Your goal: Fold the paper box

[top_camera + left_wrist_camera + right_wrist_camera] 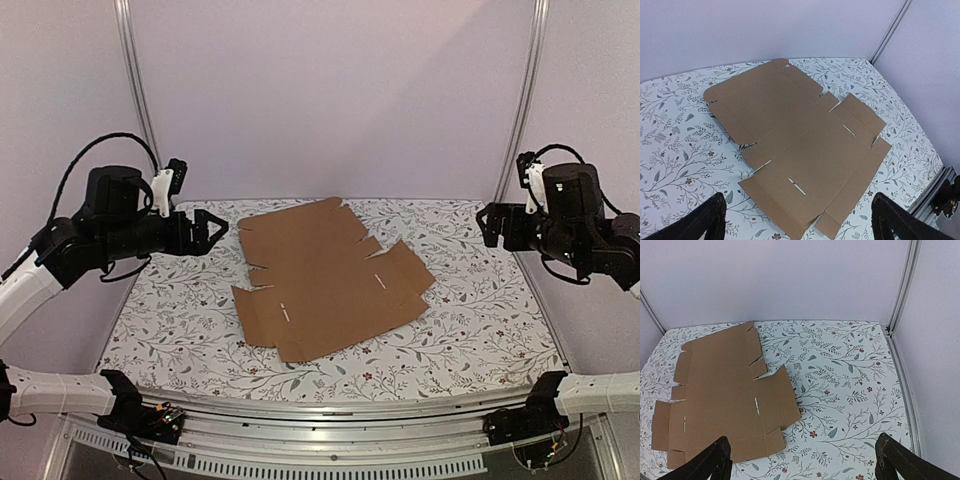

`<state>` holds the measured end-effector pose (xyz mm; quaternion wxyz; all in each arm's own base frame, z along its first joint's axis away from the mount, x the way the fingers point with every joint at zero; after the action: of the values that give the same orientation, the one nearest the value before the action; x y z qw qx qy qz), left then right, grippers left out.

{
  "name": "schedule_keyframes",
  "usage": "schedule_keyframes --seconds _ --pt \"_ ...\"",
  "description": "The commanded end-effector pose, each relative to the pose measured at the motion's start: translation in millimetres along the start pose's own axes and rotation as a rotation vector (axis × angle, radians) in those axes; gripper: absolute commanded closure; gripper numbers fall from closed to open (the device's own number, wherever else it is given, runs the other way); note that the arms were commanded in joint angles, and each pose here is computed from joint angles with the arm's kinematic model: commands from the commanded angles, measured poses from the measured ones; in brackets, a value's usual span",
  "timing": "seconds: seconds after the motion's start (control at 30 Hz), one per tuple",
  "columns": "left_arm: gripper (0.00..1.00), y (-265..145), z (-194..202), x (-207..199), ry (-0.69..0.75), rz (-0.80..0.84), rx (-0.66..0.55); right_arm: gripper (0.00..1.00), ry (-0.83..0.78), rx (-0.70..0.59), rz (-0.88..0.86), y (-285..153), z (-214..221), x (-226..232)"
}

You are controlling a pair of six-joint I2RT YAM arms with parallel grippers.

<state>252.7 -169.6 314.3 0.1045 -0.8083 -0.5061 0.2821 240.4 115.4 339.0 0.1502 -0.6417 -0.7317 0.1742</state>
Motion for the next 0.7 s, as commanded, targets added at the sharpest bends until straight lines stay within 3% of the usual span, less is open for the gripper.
schedule_keyframes --seconds 0.0,0.13,0.37,0.67 --pt "0.01 -0.2 3.5 8.5 -0.016 -0.026 0.001 0.01 0.020 0.006 0.082 -6.6 10.8 -18.3" --pt "0.00 1.4 5.9 9.0 -0.021 -0.025 0.004 0.01 0.039 0.017 0.090 -8.1 23.3 -23.5" --pt "0.00 -2.0 8.6 8.9 -0.033 -0.011 -0.002 0.01 0.030 0.103 -0.096 3.1 54.5 6.6" --pt "0.01 -6.3 12.6 5.8 -0.052 0.024 -0.004 0.06 0.241 0.299 -0.286 34.1 117.6 56.2"
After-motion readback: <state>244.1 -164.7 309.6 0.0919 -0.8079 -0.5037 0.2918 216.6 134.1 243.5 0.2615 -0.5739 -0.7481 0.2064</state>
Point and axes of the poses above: each gripper's point midway between its finger pads, its own y axis out along the fingers, its own x axis along the line the jaws close on, z = x × y, the point moved 2 cm from there along -y, back along the fingers, and after that the axes turned 6 degrees about -y, right-handed, at the moved point
